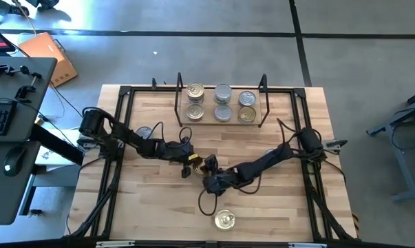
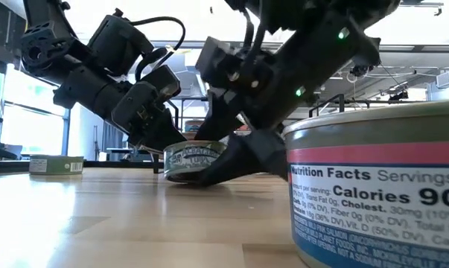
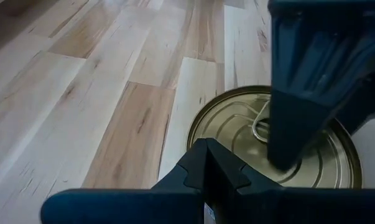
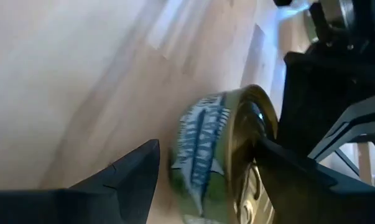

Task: Stack canned seafood by type on shelf
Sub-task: Stack the green tuna can on top of the green tuna can on the shelf

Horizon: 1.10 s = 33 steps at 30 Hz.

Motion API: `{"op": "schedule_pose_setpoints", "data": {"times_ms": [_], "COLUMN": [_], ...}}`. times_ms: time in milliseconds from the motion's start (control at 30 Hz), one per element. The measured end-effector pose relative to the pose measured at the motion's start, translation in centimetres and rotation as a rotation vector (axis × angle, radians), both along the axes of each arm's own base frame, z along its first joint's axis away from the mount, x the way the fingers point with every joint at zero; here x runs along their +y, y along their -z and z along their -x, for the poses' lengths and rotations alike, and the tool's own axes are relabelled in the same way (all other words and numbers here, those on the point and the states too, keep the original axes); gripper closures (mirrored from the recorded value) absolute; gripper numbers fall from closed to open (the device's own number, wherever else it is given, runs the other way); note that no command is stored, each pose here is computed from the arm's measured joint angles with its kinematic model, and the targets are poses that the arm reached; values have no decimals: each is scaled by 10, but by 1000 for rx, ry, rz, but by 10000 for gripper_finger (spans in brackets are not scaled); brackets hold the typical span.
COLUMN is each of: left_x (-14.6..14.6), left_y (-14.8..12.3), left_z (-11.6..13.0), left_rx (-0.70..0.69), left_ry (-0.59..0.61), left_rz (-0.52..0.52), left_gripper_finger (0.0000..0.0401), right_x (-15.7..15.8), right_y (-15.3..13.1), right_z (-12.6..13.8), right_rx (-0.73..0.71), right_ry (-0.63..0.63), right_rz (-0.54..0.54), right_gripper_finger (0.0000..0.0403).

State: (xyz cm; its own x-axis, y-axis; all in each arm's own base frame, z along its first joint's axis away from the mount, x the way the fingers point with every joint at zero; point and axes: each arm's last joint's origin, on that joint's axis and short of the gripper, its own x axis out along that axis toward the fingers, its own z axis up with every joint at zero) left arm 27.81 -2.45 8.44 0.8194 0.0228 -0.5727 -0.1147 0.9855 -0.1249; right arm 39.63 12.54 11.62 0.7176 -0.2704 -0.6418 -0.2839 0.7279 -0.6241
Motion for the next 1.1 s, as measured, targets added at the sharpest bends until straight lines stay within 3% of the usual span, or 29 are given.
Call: {"op": "schedule_pose_setpoints", "data": {"times_ms": [200,500,700,867,967,1100], "left_x": [0,-2,-14,-23,-30,-40], "left_y": [0,-1,-16,-35,-43,-55], "left_z": [0,0,5,16,24,29], "left_rx": [-1,-17,-29,-5,18,-25], "left_ry": [-5,8,88,60,56,64], "left_rz": [3,9,-47,-143,-196,-216], "left_gripper_finger": [401,401,401,401,401,401], "right_x": [1,8,30,36,25,-14], "right_y": [-1,-5,-14,-50,-70,-99], "right_z": [-4,-2,14,41,55,64], "right_rx": [-66,-92,-101,-157,-155,-165], "right_ry": [24,45,91,257,348,503], "right_rz": [-9,4,16,101,126,98], "right_gripper_finger": [169,283,283,283,283,283]}}
